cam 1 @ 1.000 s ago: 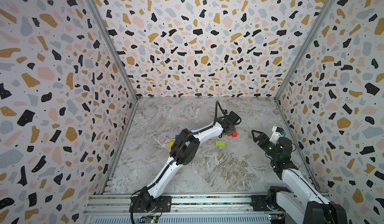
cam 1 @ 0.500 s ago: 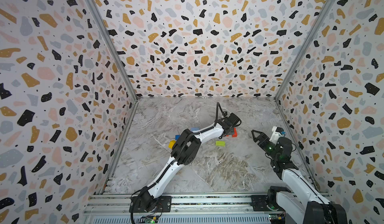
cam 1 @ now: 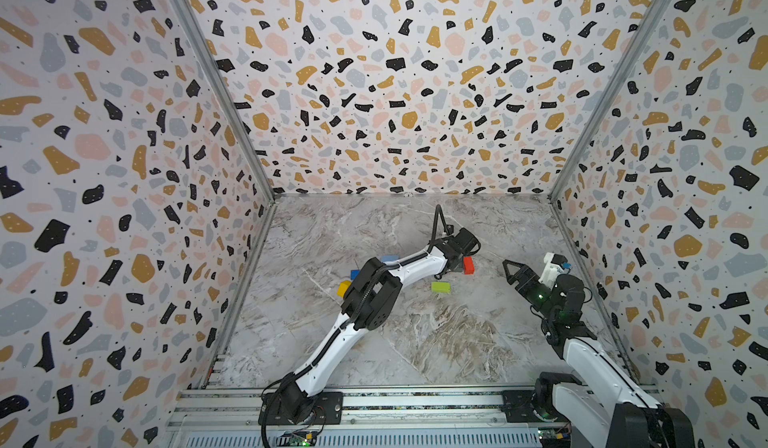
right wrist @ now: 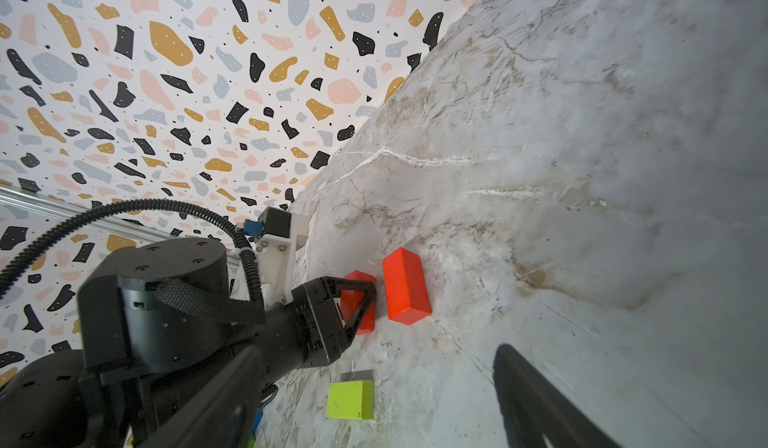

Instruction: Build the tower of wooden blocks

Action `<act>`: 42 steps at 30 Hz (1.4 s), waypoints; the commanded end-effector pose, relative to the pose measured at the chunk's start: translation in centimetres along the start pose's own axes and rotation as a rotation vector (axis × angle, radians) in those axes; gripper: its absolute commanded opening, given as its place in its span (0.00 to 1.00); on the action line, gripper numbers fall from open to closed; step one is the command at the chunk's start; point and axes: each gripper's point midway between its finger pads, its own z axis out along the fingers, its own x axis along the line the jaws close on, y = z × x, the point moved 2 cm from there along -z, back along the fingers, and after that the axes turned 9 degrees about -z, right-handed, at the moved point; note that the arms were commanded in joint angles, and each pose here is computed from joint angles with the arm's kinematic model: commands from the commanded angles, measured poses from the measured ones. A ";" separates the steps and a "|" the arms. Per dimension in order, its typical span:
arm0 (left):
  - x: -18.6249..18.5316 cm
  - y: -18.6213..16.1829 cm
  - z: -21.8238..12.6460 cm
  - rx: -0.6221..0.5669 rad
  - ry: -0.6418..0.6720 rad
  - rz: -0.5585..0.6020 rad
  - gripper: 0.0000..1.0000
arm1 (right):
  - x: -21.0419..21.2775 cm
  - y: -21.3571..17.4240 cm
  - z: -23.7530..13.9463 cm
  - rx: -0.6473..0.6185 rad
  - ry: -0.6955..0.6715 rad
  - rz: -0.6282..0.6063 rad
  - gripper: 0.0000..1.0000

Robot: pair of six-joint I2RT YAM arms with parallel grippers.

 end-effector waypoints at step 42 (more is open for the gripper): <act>3.6 -2.1 -8.4 0.001 -0.098 -0.089 0.25 | -0.4 -1.3 1.5 0.079 0.018 0.002 0.88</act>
